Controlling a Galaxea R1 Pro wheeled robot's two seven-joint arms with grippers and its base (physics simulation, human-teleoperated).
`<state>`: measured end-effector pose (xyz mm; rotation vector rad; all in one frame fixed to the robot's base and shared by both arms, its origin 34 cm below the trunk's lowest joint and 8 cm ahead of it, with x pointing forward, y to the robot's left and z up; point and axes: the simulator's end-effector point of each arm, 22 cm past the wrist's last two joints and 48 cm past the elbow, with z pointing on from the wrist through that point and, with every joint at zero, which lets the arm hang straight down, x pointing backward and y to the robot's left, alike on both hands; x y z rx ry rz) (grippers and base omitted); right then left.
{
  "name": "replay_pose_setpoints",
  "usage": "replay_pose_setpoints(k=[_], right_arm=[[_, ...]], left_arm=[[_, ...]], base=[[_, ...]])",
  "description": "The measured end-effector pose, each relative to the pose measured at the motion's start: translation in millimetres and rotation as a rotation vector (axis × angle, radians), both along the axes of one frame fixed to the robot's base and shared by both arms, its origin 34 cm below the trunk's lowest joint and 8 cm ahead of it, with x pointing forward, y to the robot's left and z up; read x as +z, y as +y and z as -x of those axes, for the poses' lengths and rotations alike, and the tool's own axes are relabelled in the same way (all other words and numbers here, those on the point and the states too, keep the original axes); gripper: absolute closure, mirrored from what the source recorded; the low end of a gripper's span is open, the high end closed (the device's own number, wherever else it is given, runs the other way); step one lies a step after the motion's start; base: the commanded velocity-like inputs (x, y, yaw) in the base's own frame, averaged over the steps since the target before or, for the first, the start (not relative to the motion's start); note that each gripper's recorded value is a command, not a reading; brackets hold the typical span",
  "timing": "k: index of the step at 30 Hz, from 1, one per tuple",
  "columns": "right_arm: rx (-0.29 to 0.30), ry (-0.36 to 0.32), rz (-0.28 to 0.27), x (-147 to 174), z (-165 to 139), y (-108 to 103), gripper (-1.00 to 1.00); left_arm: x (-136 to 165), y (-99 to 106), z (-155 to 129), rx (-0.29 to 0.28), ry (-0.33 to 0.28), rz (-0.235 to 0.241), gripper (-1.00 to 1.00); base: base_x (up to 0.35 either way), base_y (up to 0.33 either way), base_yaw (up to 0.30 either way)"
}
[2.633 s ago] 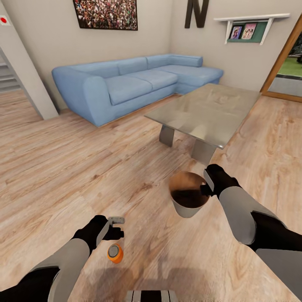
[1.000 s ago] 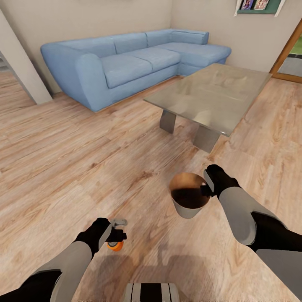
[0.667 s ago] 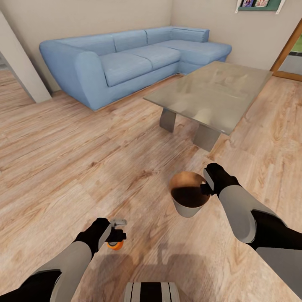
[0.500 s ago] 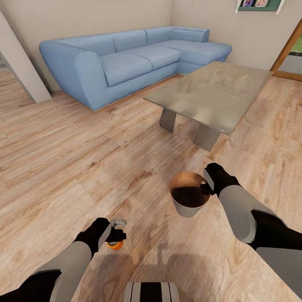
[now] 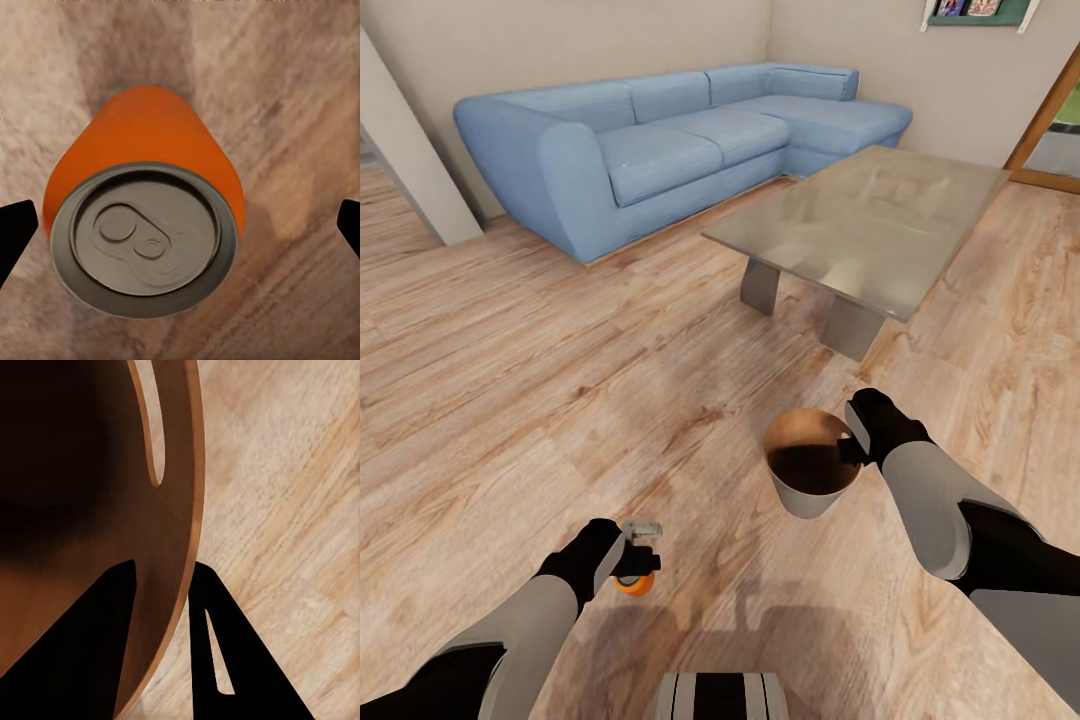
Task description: Put the three can of soda from the living room inside the tash can in the kitchen.
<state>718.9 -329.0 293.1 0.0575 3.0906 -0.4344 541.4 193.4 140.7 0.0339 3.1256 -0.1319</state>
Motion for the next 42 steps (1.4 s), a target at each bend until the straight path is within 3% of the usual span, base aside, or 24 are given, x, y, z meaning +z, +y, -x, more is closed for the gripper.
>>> replay_pose_setpoints(k=[21,22,42], right_arm=[[0.0,0.0,-0.001,-0.1,0.0,0.3,1.0],[0.0,0.0,-0.001,-0.1,0.0,0.3,1.0],[-0.001,0.0,-0.002,-0.3,0.2,0.5,1.0]], left_arm=[[0.8,6.6,-3.5,0.003,-0.008,-0.007,-1.0],[0.8,6.6,-3.5,0.003,-0.008,-0.007,1.0],[1.1,3.1,-3.0,0.009,-0.005,0.002,1.0]], base=[[0.0,0.0,0.0],[0.0,0.0,0.0],[0.0,0.0,0.0]])
